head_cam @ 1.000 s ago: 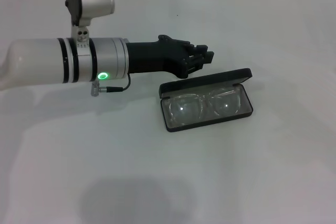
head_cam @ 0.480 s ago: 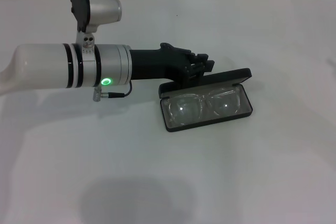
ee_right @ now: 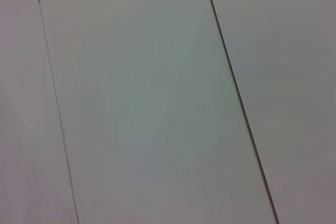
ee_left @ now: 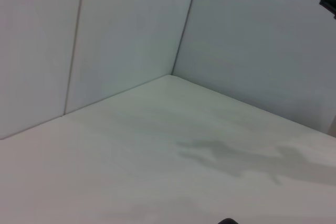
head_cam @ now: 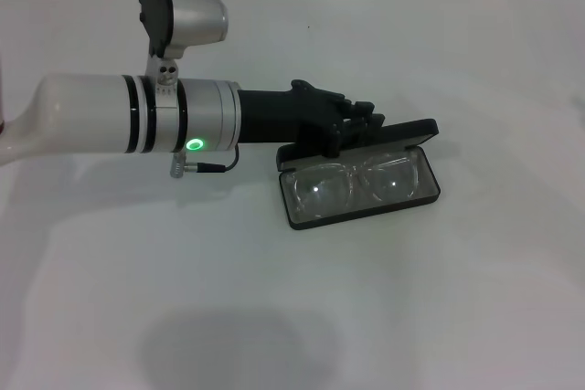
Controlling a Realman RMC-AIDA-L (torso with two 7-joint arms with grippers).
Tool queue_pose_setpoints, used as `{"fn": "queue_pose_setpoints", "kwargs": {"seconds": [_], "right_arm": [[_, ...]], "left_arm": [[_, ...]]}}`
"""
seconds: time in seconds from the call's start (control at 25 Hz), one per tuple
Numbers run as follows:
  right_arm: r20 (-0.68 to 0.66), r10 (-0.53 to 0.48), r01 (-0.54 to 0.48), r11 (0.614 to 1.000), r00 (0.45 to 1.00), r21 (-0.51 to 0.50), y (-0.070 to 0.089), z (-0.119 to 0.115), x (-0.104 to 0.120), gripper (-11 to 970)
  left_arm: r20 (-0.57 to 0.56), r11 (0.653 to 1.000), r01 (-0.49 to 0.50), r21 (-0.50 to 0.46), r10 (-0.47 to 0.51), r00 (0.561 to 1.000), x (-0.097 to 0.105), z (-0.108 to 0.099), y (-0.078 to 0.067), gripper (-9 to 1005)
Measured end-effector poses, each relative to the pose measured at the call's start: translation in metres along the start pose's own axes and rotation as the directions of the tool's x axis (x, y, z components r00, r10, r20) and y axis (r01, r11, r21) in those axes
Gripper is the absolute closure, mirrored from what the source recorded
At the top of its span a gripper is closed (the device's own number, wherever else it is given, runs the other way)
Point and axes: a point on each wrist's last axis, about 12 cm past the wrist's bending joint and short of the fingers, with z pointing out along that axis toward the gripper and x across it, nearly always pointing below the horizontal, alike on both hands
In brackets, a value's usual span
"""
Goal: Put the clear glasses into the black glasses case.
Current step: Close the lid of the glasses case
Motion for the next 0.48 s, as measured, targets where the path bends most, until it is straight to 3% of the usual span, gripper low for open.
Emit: {"fn": "queue_pose_setpoints", "kwargs": {"seconds": [0.48], "right_arm": [[0.000,0.008,-0.008,1.000,1.000,0.005,0.0001,-0.0014,0.0017,651]], "left_arm": [[-0.010,1.000,0.022,-0.006,-0.022,1.000,0.0044,0.0006,0.0001,791]]}}
